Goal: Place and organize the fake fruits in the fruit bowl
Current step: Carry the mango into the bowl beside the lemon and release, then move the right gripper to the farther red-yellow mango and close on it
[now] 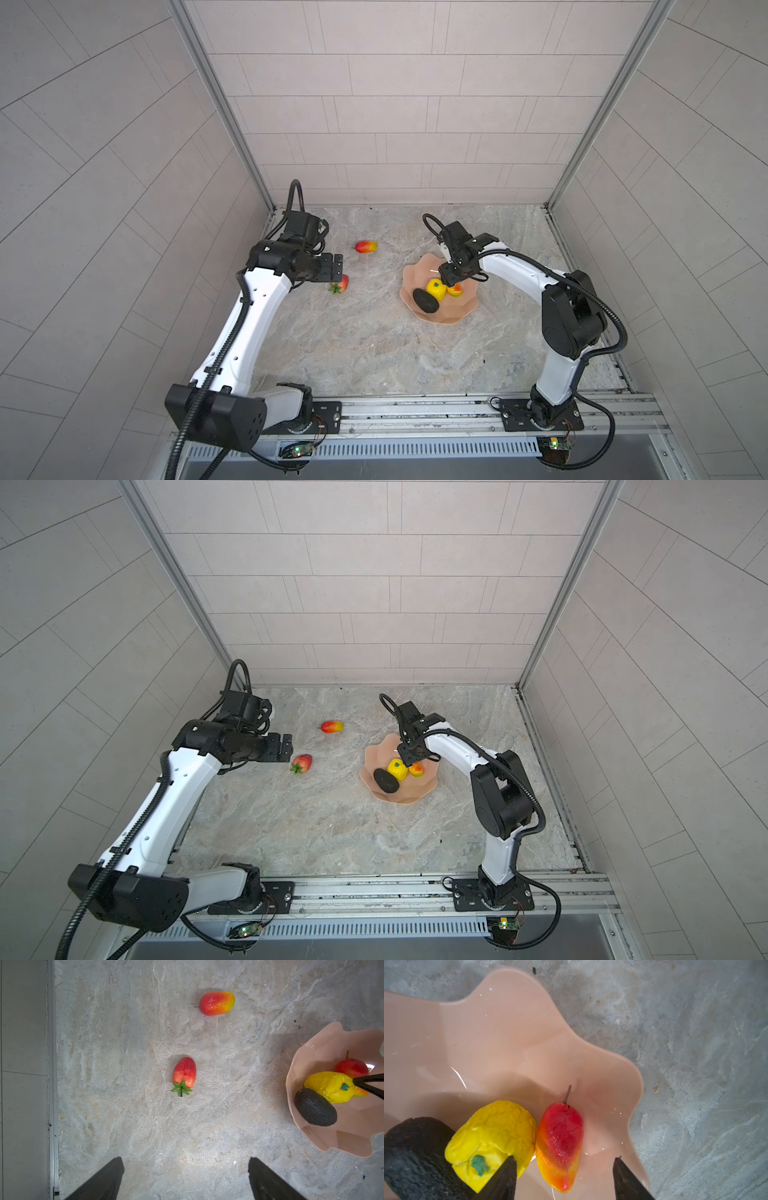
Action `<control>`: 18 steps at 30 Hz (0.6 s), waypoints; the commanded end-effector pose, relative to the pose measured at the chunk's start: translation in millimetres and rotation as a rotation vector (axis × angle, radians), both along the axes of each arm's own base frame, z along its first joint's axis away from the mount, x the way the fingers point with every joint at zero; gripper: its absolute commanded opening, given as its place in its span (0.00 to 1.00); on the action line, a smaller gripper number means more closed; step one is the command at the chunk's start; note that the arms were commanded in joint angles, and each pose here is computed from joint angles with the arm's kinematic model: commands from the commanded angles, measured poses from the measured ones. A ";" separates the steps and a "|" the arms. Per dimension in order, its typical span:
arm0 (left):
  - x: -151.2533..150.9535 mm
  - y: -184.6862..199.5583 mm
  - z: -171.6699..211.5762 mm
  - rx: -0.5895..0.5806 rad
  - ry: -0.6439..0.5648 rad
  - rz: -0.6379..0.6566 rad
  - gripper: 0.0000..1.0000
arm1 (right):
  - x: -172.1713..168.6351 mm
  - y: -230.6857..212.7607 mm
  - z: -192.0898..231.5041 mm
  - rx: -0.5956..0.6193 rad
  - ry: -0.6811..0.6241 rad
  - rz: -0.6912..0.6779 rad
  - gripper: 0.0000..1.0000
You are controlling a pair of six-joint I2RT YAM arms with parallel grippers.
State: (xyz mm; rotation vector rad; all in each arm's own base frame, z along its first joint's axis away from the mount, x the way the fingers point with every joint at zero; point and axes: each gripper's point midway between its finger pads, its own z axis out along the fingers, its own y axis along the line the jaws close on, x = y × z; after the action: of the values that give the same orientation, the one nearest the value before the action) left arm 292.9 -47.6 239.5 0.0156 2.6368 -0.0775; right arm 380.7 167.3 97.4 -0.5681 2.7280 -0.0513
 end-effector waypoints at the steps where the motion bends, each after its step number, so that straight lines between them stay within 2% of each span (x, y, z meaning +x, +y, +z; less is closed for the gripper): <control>1: -5.6 -0.3 1.1 -0.004 -0.003 0.002 1.00 | -3.2 7.7 20.1 0.018 -0.019 0.030 0.63; 6: -5.0 -0.7 0.5 -0.005 -0.003 0.002 1.00 | 0.9 22.3 45.6 0.024 -0.056 0.077 0.67; 12: -5.2 -0.5 0.3 -0.004 -0.005 0.001 1.00 | 15.0 53.5 66.6 0.040 -0.095 0.144 0.80; 14: -4.7 -0.3 0.4 -0.003 -0.008 0.002 1.00 | 23.2 75.4 71.4 0.084 -0.109 0.186 0.85; 18: -4.4 -0.1 0.4 0.000 -0.004 -0.002 1.00 | 43.9 125.7 72.9 0.140 -0.115 0.264 0.88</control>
State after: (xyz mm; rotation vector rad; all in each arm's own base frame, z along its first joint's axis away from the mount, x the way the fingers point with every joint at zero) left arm 292.3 -47.4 237.3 0.0161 2.6405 -0.0761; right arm 425.4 267.4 183.6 -0.7499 2.4872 0.1231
